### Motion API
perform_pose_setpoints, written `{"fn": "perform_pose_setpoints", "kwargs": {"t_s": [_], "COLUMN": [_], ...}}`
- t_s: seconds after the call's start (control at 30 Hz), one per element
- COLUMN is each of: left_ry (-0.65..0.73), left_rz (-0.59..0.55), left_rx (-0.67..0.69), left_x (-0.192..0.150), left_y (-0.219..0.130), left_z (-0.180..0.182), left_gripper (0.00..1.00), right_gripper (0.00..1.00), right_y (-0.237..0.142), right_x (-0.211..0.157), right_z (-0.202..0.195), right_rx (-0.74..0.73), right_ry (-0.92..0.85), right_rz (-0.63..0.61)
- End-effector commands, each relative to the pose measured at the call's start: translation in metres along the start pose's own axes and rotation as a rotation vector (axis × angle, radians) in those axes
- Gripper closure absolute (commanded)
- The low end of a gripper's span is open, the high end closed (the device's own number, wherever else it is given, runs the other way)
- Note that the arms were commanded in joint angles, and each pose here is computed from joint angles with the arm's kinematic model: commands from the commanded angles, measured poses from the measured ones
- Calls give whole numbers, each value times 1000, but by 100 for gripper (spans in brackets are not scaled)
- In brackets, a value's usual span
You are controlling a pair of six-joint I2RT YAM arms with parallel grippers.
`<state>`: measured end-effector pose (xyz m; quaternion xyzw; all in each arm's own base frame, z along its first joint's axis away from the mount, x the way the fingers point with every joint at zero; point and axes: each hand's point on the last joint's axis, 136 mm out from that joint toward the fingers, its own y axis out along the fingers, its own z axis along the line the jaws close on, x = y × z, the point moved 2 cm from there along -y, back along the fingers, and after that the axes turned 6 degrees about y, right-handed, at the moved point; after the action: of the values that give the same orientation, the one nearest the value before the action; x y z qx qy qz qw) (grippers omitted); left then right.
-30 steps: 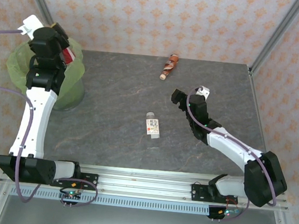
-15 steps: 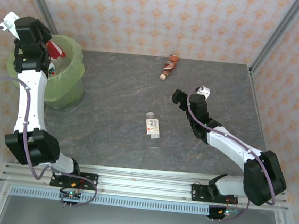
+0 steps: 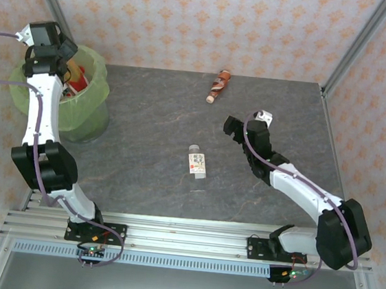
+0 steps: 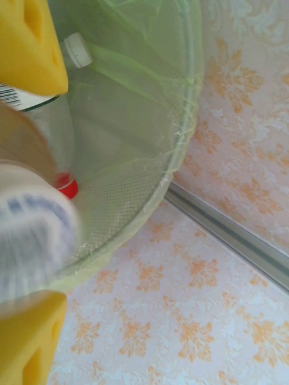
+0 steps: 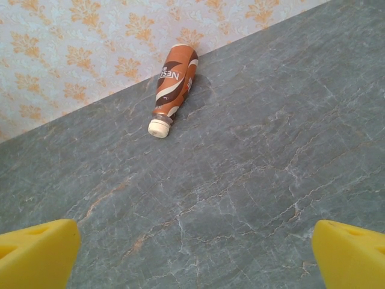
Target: Put the plastic bottles in the bin
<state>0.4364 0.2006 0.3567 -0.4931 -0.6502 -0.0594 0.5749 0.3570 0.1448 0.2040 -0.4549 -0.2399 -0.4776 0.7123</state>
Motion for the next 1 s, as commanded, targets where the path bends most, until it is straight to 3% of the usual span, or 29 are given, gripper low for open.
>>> {"fn": "perform_pose_setpoints", "kwargs": {"t_s": [0.0,0.33,0.67,0.97], "left_ry": [-1,15,84,145], "left_rz": [68,100,61,79], "left_rx": [-9,-124,-274,-402], "left_x": [-1,-2,-3,-38], "left_y": [-7,-25,-76,-114], "left_z": [-3,-23,-62,-105], "left_gripper": [9,1,0,0], "right_gripper": [1,1,1,1], "right_y": [-9,0,8,14], "right_x": [14,1,-6,-12], "right_z": [5,4,15,-1], "right_rx": [8,16,70,-8], "right_ry": [-45,-34,-46,7], "right_rz": [-11,31,69,49]}}
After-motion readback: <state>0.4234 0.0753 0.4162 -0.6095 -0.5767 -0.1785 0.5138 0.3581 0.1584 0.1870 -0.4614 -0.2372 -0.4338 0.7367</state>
